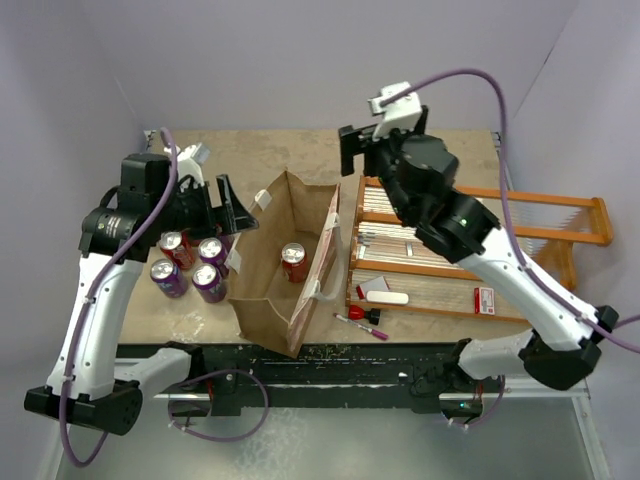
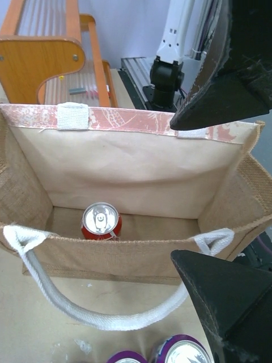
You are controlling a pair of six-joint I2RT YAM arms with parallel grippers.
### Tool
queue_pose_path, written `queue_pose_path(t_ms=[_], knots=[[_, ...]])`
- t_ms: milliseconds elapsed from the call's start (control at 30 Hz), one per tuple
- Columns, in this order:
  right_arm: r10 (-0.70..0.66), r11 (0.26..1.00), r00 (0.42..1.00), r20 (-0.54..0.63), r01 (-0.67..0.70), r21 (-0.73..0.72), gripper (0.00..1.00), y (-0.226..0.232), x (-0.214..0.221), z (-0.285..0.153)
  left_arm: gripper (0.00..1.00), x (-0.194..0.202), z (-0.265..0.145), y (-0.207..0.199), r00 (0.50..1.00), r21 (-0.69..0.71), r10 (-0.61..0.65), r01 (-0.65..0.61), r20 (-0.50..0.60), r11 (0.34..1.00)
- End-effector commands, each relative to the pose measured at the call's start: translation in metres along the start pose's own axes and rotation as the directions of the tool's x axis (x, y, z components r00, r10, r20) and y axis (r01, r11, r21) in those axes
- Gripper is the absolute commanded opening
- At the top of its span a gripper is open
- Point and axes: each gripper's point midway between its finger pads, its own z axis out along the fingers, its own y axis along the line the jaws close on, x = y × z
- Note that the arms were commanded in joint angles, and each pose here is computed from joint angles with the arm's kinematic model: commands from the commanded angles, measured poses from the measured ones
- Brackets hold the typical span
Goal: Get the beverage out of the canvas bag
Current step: Adjust the drink in the canvas bag, then take out the drink from the canvas bag.
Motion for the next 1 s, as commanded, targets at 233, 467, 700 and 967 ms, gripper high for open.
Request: queue_pose_path(t_ms=[233,467,700,967], knots=[[0.081,0.994,0.956,0.282,-0.099,0.052,0.93,-0.05,-0.079,-0.038,0.84,0.01,0.078,-0.036,0.99,-0.091,0.136,-0.138,-0.03,0.986],[0.006,0.994,0.953,0.303,-0.039,0.102,0.93,-0.065,-0.083,-0.046,0.74,0.032,0.122,-0.002,0.987,-0.307,0.112,-0.143,-0.117,0.941],[-0.003,0.994,0.948,0.317,-0.033,0.106,0.93,-0.068,-0.074,-0.05,0.78,0.06,0.165,0.013,0.965,-0.282,0.134,-0.197,-0.227,0.939],[-0.033,0.993,0.942,0.334,-0.008,0.12,0.93,-0.071,-0.077,-0.052,0.88,0.087,0.194,0.035,0.928,-0.3,0.177,-0.279,-0.328,0.912]])
